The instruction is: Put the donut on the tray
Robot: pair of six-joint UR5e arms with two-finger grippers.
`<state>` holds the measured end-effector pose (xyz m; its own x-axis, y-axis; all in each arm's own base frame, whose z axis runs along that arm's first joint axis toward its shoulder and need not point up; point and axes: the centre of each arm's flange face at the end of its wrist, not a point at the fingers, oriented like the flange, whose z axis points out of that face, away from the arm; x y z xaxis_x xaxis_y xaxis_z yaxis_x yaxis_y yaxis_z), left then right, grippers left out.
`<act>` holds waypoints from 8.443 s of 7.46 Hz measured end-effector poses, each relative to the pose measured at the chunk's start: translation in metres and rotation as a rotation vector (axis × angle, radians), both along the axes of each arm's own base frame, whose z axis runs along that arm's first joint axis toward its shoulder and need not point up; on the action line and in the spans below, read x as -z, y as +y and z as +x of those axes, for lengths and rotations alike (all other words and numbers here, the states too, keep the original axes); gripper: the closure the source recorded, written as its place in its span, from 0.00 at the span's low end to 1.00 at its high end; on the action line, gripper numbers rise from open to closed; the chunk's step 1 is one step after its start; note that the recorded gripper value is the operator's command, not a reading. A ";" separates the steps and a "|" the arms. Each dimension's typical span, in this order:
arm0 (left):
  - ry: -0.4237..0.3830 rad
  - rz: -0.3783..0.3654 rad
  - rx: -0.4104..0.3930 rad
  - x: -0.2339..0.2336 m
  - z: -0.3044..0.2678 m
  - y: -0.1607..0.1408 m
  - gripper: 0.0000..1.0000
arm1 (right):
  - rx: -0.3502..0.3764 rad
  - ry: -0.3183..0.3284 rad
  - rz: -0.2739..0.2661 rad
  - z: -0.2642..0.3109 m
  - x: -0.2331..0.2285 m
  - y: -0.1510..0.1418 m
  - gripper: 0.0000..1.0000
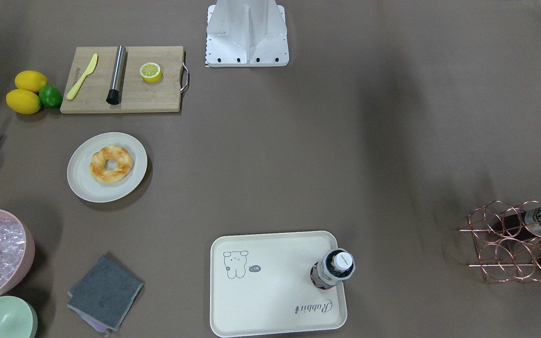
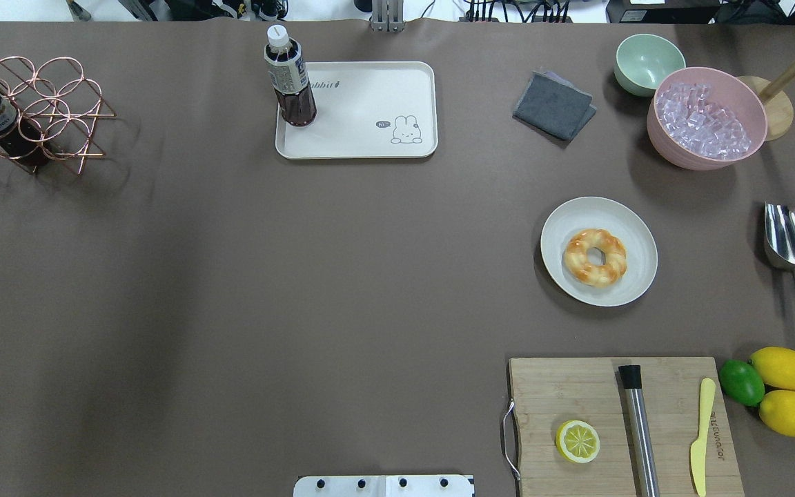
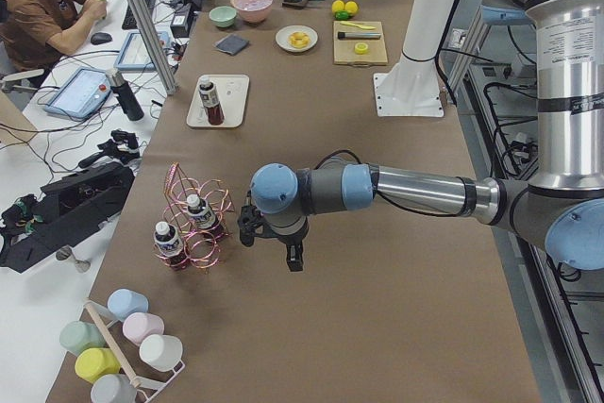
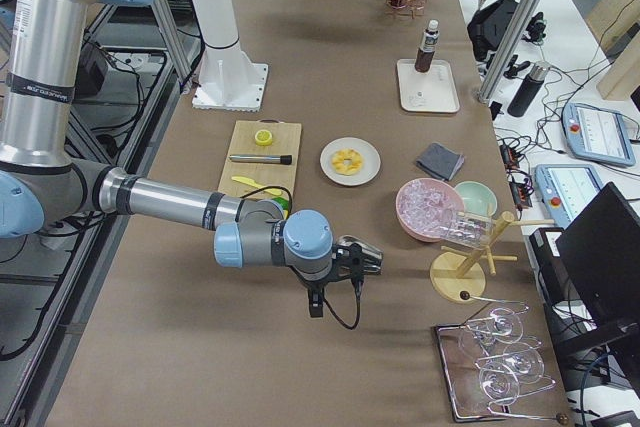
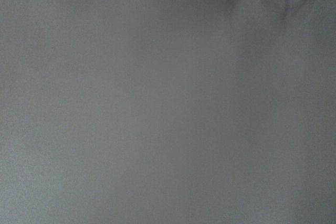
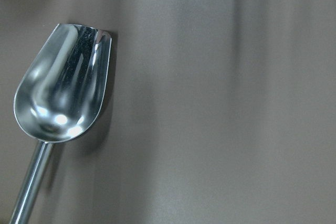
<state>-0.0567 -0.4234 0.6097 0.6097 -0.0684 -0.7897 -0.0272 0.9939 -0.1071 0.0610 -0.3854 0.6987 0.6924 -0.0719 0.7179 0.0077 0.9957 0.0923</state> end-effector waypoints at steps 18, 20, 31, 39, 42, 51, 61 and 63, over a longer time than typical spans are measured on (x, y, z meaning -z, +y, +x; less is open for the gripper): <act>-0.009 -0.011 0.004 -0.005 -0.003 0.010 0.02 | -0.006 0.009 -0.030 0.002 -0.014 0.014 0.01; -0.009 -0.017 0.003 -0.008 -0.003 0.012 0.02 | -0.006 0.009 -0.028 0.003 -0.013 0.013 0.01; -0.010 -0.016 0.003 -0.009 -0.003 0.014 0.02 | 0.079 -0.029 0.073 -0.085 0.086 -0.078 0.01; -0.009 -0.019 0.003 -0.009 -0.002 0.014 0.02 | -0.064 -0.060 -0.159 -0.303 0.201 -0.110 0.02; -0.010 -0.023 0.003 -0.011 -0.002 0.014 0.02 | -0.028 -0.035 -0.147 -0.341 0.180 -0.100 0.14; -0.010 -0.031 0.003 -0.015 -0.002 0.015 0.02 | -0.022 -0.028 -0.137 -0.375 0.170 -0.106 1.00; -0.010 -0.032 0.002 -0.015 -0.002 0.016 0.02 | -0.159 -0.251 -0.231 -0.398 0.324 -0.207 1.00; -0.010 -0.032 0.002 -0.015 -0.002 0.016 0.02 | -0.214 -0.277 -0.289 -0.440 0.377 -0.245 1.00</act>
